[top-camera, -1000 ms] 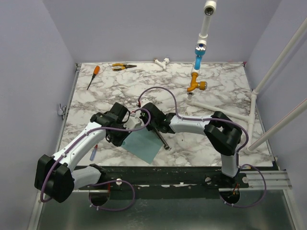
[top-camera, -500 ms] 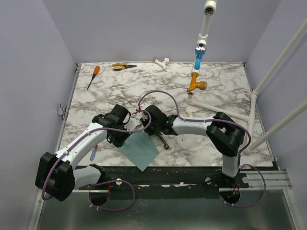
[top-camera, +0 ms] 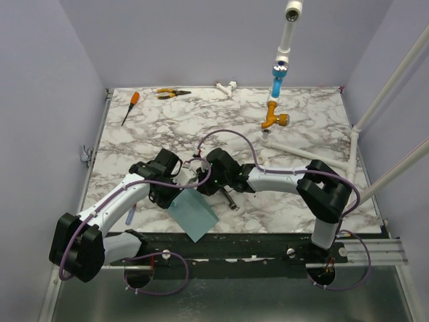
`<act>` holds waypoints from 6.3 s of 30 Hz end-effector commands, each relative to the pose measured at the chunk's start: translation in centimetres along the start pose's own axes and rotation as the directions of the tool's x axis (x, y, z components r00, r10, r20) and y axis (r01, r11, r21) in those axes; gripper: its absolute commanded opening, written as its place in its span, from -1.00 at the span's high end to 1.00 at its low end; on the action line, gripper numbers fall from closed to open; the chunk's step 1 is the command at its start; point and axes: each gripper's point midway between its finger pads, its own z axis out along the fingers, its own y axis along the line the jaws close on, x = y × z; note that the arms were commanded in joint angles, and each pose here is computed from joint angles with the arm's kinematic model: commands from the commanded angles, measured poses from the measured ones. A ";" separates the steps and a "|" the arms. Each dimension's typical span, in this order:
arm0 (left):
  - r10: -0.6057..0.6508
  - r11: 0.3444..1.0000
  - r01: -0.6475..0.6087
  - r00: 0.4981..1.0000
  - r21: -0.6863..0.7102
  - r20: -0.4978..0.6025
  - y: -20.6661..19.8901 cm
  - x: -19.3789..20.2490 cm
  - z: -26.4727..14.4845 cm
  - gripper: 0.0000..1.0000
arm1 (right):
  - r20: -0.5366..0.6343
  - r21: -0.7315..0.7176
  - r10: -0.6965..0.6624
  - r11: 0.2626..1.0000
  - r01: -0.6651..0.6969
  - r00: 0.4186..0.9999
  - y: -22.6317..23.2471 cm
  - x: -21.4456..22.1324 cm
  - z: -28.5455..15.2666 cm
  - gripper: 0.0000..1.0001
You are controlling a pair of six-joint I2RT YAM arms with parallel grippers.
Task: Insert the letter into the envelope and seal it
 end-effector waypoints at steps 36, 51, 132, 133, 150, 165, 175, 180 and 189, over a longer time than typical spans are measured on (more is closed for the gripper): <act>-0.051 0.998 0.051 0.999 0.034 0.009 0.2 0.4 1.1 1.00 | -0.084 -0.281 -0.085 0.958 0.059 0.993 7.1 6.6 5.7 0.99; -0.086 0.995 0.078 0.985 0.055 0.152 0.5 -3.7 -2.5 1.00 | -0.145 -0.096 -0.130 0.989 0.116 0.981 2.7 9.0 6.4 0.99; -0.368 0.922 0.387 0.858 0.019 0.360 8.2 -8.2 -6.1 1.00 | -0.002 0.088 -0.476 0.876 0.474 0.880 5.0 1.1 6.0 0.99; -0.366 0.922 0.387 0.857 0.017 0.362 8.2 -8.1 -6.2 1.00 | 0.021 0.077 -0.482 0.874 0.479 0.876 5.7 0.2 5.9 0.99; -0.386 0.913 0.409 0.846 0.018 0.366 8.8 -7.5 -6.4 1.00 | -0.142 -0.018 -0.445 0.894 0.447 0.884 4.0 7.4 10.5 0.99; -0.394 0.907 0.421 0.835 0.015 0.383 9.1 -7.2 -6.9 1.00 | 0.055 0.039 -0.499 0.867 0.498 0.865 8.1 -3.3 6.8 0.99; -0.398 0.905 0.426 0.833 0.014 0.385 9.2 -7.0 -7.0 1.00 | 0.008 -0.066 -0.466 0.883 0.466 0.885 8.2 0.8 8.4 0.99; -0.401 0.903 0.428 0.831 0.016 0.386 9.2 -7.0 -7.0 1.00 | -0.086 -0.114 -0.460 0.886 0.450 0.884 6.8 5.1 10.7 0.99; -0.404 0.901 0.433 0.828 0.015 0.388 9.4 -6.8 -7.0 1.00 | -0.214 0.038 -0.389 0.913 0.406 0.896 2.3 8.2 9.4 0.99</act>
